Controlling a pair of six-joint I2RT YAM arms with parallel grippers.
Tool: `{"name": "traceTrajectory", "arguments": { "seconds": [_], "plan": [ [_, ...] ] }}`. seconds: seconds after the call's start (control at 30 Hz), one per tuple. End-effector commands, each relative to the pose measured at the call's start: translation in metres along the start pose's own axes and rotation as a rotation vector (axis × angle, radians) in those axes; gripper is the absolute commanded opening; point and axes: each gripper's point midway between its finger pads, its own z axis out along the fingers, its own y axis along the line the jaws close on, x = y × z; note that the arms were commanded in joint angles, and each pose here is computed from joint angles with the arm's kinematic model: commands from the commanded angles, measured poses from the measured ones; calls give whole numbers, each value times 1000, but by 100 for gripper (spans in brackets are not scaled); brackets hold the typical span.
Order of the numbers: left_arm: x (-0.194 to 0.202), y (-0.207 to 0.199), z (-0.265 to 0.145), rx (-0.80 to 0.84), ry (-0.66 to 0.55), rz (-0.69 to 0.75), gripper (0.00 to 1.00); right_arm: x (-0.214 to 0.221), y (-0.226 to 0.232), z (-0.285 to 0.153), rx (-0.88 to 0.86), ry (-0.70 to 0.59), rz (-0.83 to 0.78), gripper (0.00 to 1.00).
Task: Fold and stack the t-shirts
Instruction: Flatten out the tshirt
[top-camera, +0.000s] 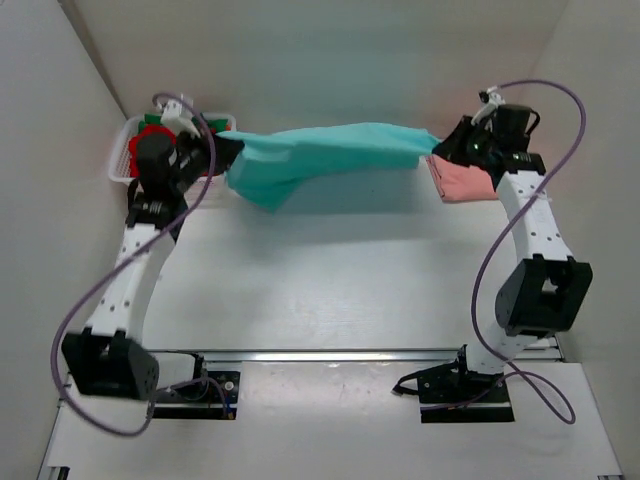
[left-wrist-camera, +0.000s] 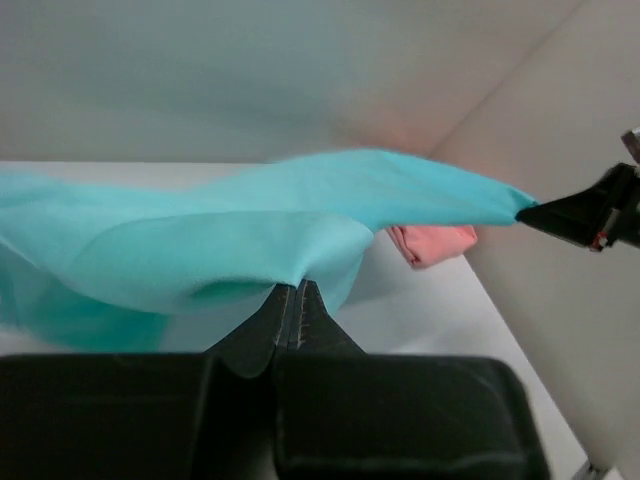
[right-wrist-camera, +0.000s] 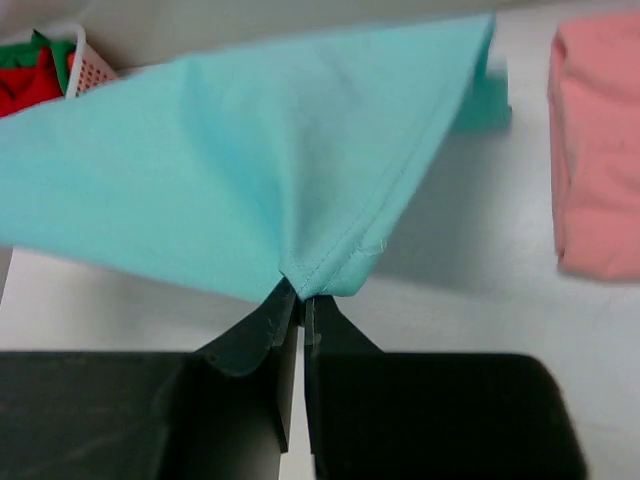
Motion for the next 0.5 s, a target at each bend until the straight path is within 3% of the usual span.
{"name": "traceTrajectory", "arguments": {
  "seconds": [0.0, 0.13, 0.23, 0.33, 0.47],
  "plan": [
    [99, 31, -23, -52, 135, -76, 0, 80, -39, 12, 23, 105, 102, 0],
    [205, 42, -57, -57, 283, -211, 0, 168, -47, 9, 50, 295, 165, 0],
    [233, 37, -92, -47, 317, -247, 0, 208, -38, -17, 62, 367, 192, 1],
    [214, 31, -113, -64, 247, -224, 0, 203, -15, -50, 20, 308, 163, 0],
    [177, 15, -131, -70, 173, -180, 0, 163, 1, -83, 7, 145, 119, 0]
  ]
}}
